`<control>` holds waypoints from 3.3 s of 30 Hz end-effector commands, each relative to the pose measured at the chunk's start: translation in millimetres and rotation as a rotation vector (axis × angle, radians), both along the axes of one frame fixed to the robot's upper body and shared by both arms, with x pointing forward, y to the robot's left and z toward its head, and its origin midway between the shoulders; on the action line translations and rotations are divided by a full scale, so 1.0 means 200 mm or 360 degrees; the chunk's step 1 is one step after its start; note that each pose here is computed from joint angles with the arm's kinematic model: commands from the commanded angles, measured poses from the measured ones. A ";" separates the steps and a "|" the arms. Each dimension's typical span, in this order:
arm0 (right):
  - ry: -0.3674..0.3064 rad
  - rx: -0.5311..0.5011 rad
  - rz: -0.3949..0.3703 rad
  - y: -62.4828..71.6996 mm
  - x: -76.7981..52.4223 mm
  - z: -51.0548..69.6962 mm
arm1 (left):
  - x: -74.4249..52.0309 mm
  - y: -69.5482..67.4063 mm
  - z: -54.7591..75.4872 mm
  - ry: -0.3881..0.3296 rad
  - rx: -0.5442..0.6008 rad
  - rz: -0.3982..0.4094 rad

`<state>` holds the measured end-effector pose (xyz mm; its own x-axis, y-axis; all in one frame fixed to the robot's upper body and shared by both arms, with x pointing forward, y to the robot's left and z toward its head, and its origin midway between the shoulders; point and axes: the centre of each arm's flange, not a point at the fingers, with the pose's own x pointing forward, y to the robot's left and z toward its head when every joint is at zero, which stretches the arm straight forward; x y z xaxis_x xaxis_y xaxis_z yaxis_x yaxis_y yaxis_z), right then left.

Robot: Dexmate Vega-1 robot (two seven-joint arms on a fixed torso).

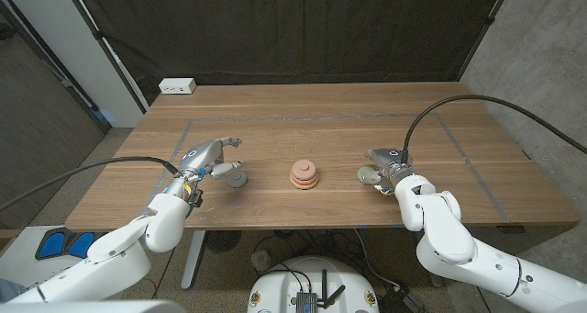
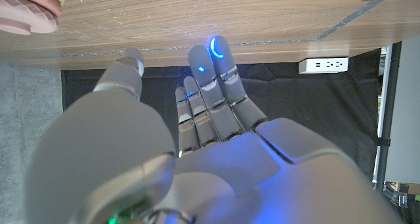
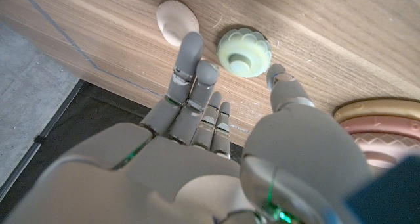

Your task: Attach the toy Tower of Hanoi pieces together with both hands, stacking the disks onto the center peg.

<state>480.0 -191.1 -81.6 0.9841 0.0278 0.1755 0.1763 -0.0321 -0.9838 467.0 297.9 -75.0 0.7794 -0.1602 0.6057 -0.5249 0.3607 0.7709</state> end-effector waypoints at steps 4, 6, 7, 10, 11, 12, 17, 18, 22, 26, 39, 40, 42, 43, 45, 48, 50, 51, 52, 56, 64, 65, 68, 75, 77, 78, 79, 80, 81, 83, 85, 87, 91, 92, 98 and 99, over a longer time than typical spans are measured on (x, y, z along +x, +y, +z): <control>0.0061 0.0004 -0.0025 0.00 0.04 -0.03 | 0.00 0.00 0.00 0.0005 0.0000 -0.0021; 0.0067 0.0004 -0.0029 0.00 0.05 -0.03 | 0.00 0.00 0.01 0.0003 0.0002 -0.0023; 0.0071 0.0005 -0.0031 0.00 0.05 -0.03 | 0.00 0.00 0.01 0.0002 0.0002 -0.0023; 0.0076 0.0006 -0.0032 -0.01 0.06 -0.04 | 0.00 0.00 0.01 -0.0001 0.0003 -0.0023; 0.0079 0.0006 -0.0032 -0.01 0.06 -0.04 | 0.00 0.00 0.01 -0.0001 0.0002 -0.0025; 0.0082 0.0007 -0.0034 -0.01 0.06 -0.04 | 0.00 0.00 0.01 0.0000 0.0004 -0.0026; 0.0097 0.0011 -0.0041 -0.01 0.08 -0.05 | 0.00 0.00 0.01 -0.0004 0.0004 -0.0026; 0.0101 0.0014 -0.0044 -0.01 0.08 -0.05 | 0.00 0.00 0.01 -0.0004 0.0001 -0.0026; 0.0114 0.0013 -0.0045 -0.01 0.10 -0.06 | 0.00 0.00 0.01 -0.0002 -0.0006 -0.0025; 0.0124 0.0010 -0.0055 -0.01 0.10 -0.06 | 0.00 0.01 0.00 0.0001 -0.0011 -0.0023; 0.0170 -0.0024 -0.0080 0.01 0.12 -0.06 | 0.01 0.02 -0.02 0.0005 -0.0027 -0.0024; 0.0178 -0.0029 -0.0083 0.02 0.12 -0.06 | 0.01 0.03 -0.02 0.0005 -0.0028 -0.0024; 0.0195 -0.0040 -0.0091 0.02 0.12 -0.06 | 0.02 0.03 -0.02 0.0005 -0.0036 -0.0027; 0.0204 -0.0043 -0.0096 0.02 0.12 -0.06 | 0.02 0.03 -0.02 0.0008 -0.0040 -0.0032; 0.0216 -0.0053 -0.0100 0.03 0.13 -0.06 | 0.02 0.03 -0.03 0.0010 -0.0047 -0.0037; 0.0238 -0.0063 -0.0112 0.03 0.13 -0.05 | 0.03 0.04 -0.03 0.0013 -0.0052 -0.0039; 0.0248 -0.0068 -0.0119 0.03 0.13 -0.05 | 0.03 0.04 -0.03 0.0013 -0.0055 -0.0039; 0.0252 -0.0071 -0.0120 0.03 0.13 -0.05 | 0.03 0.05 -0.04 0.0013 -0.0057 -0.0039; 0.0259 -0.0072 -0.0125 0.03 0.13 -0.05 | 0.03 0.05 -0.04 0.0013 -0.0060 -0.0040; 0.0281 -0.0085 -0.0128 0.04 0.14 -0.04 | 0.04 0.05 -0.04 0.0015 -0.0067 -0.0040; 0.0311 -0.0098 -0.0132 0.05 0.15 -0.04 | 0.05 0.06 -0.05 0.0027 -0.0077 -0.0043; 0.0315 -0.0099 -0.0132 0.05 0.15 -0.04 | 0.05 0.06 -0.06 0.0028 -0.0077 -0.0044; 0.0326 -0.0104 -0.0131 0.05 0.15 -0.04 | 0.05 0.06 -0.06 0.0032 -0.0080 -0.0043; 0.0338 -0.0107 -0.0123 0.05 0.16 -0.04 | 0.05 0.06 -0.06 0.0033 -0.0083 -0.0040; 0.0329 -0.0103 -0.0117 0.05 0.16 -0.03 | 0.05 0.06 -0.06 0.0032 -0.0082 -0.0040; 0.0325 -0.0099 -0.0115 0.04 0.16 -0.03 | 0.05 0.06 -0.06 0.0031 -0.0081 -0.0039; 0.0320 -0.0097 -0.0111 0.04 0.16 -0.03 | 0.05 0.06 -0.06 0.0031 -0.0081 -0.0038; 0.0314 -0.0096 -0.0106 0.04 0.16 -0.03 | 0.05 0.06 -0.06 0.0030 -0.0080 -0.0039; 0.0303 -0.0091 -0.0103 0.04 0.16 -0.03 | 0.05 0.06 -0.05 0.0030 -0.0079 -0.0040; 0.0287 -0.0080 -0.0097 0.03 0.16 -0.03 | 0.05 0.05 -0.05 0.0030 -0.0077 -0.0039; 0.0270 -0.0070 -0.0088 0.03 0.16 -0.03 | 0.05 0.05 -0.05 0.0032 -0.0074 -0.0041; 0.0246 -0.0063 -0.0076 0.03 0.16 -0.03 | 0.05 0.05 -0.05 0.0029 -0.0072 -0.0040; 0.0207 -0.0041 -0.0053 0.02 0.16 -0.03 | 0.05 0.05 -0.04 0.0026 -0.0073 -0.0039; 0.0199 -0.0036 -0.0044 0.02 0.16 -0.03 | 0.05 0.05 -0.04 0.0026 -0.0073 -0.0038; 0.0185 0.0032 0.0016 0.01 0.16 -0.02 | 0.05 0.05 -0.04 0.0020 -0.0078 -0.0035; 0.0188 0.0038 0.0020 0.01 0.16 -0.02 | 0.04 0.05 -0.04 0.0020 -0.0079 -0.0034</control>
<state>511.8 -185.6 -88.0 0.9996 0.0005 0.0292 0.0292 -0.0597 -0.9978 476.8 308.6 -84.4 0.7857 -0.1502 0.6001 -0.5028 0.4102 0.7609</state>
